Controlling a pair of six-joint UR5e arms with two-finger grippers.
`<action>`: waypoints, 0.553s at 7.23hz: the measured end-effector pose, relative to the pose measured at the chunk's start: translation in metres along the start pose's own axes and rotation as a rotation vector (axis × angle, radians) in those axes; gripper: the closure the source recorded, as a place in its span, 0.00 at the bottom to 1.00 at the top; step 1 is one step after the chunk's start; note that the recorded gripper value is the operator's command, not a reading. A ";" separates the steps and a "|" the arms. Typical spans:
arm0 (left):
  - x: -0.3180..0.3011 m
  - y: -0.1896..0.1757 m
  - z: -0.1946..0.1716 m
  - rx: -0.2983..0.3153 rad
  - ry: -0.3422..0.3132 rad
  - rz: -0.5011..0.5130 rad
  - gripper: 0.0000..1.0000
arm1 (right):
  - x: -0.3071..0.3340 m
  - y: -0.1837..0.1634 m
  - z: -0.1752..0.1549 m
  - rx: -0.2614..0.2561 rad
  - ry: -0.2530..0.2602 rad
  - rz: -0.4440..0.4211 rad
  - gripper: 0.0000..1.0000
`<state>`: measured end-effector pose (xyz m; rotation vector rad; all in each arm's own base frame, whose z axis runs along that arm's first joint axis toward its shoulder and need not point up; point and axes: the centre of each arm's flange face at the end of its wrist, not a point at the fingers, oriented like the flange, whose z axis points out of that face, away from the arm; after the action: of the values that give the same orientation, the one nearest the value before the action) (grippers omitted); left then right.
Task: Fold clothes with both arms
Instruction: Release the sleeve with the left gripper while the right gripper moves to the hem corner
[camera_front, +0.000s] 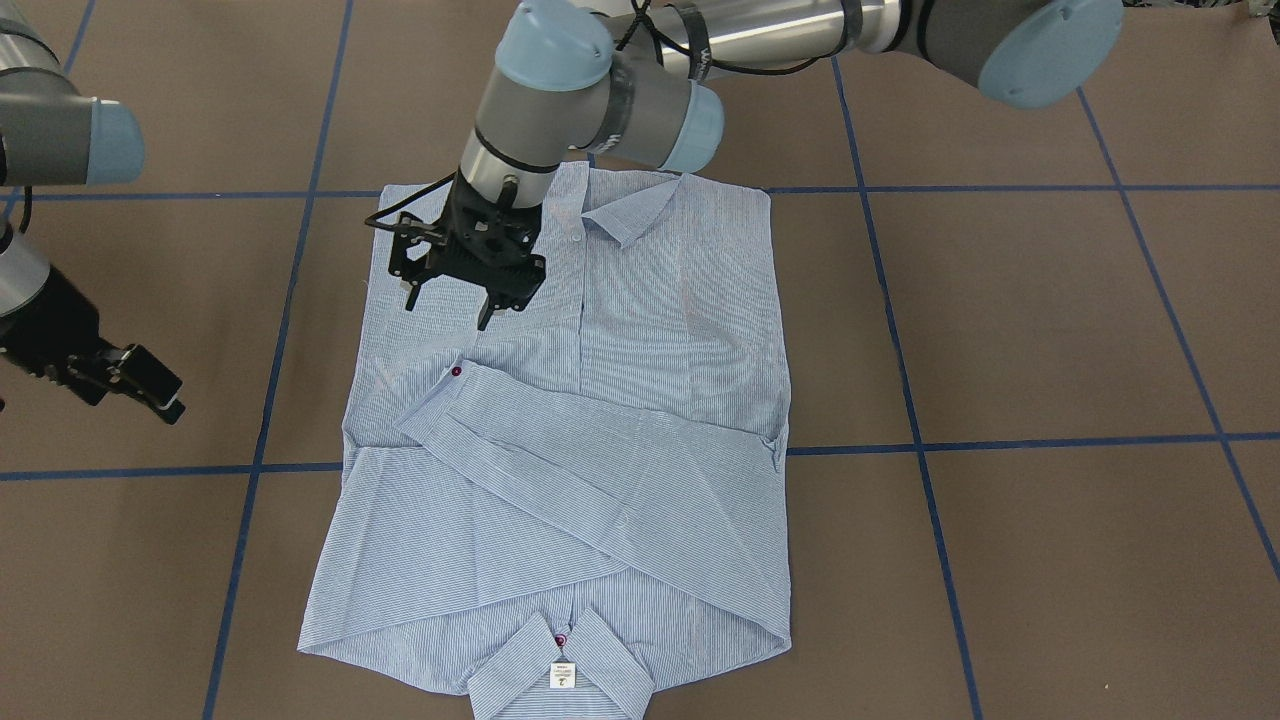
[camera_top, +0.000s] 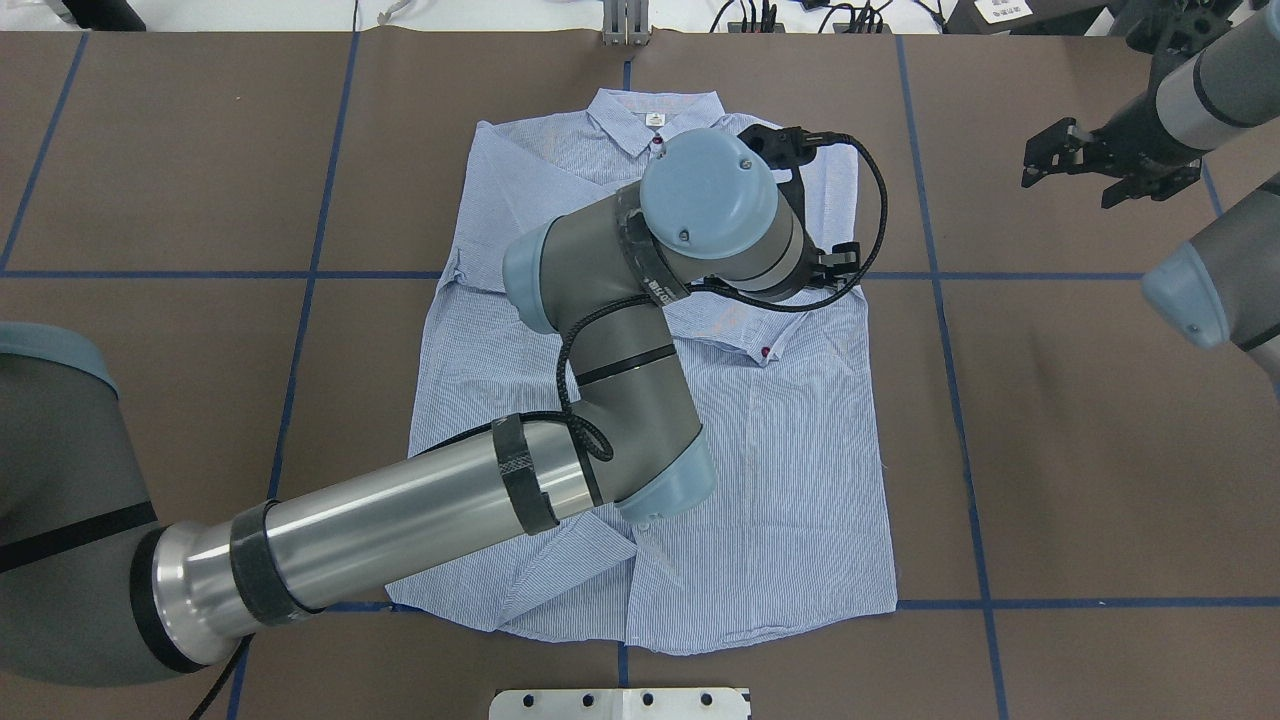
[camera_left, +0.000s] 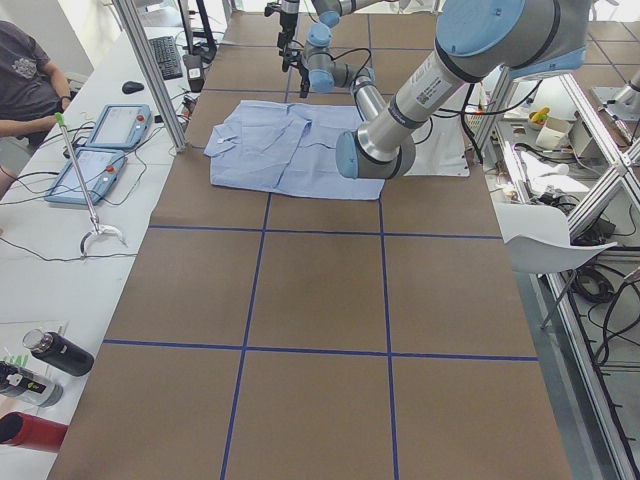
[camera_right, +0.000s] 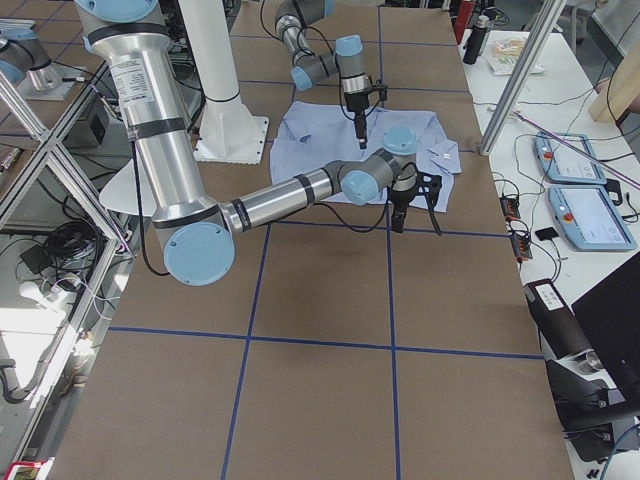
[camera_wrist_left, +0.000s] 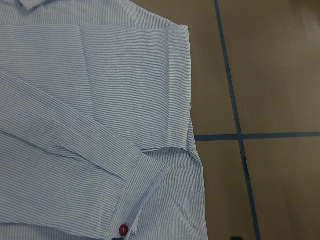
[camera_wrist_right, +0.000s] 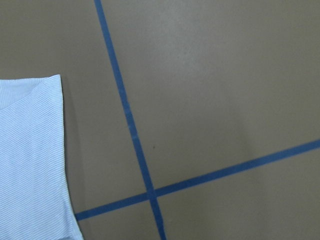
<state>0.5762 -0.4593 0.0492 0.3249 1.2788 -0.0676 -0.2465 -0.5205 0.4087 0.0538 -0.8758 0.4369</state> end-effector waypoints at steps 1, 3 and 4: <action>-0.033 0.001 -0.037 0.014 0.028 0.003 0.23 | -0.022 0.048 -0.003 0.001 -0.023 0.103 0.01; -0.075 -0.013 -0.102 0.032 0.069 -0.001 0.23 | -0.058 0.163 0.013 0.034 -0.041 0.287 0.02; -0.085 -0.021 -0.120 0.043 0.078 -0.003 0.23 | -0.058 0.213 0.023 0.048 -0.036 0.355 0.03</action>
<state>0.4347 -0.4569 0.0957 0.3654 1.3562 -0.0863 -0.3789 -0.3520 0.3517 -0.0512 -0.9134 0.7904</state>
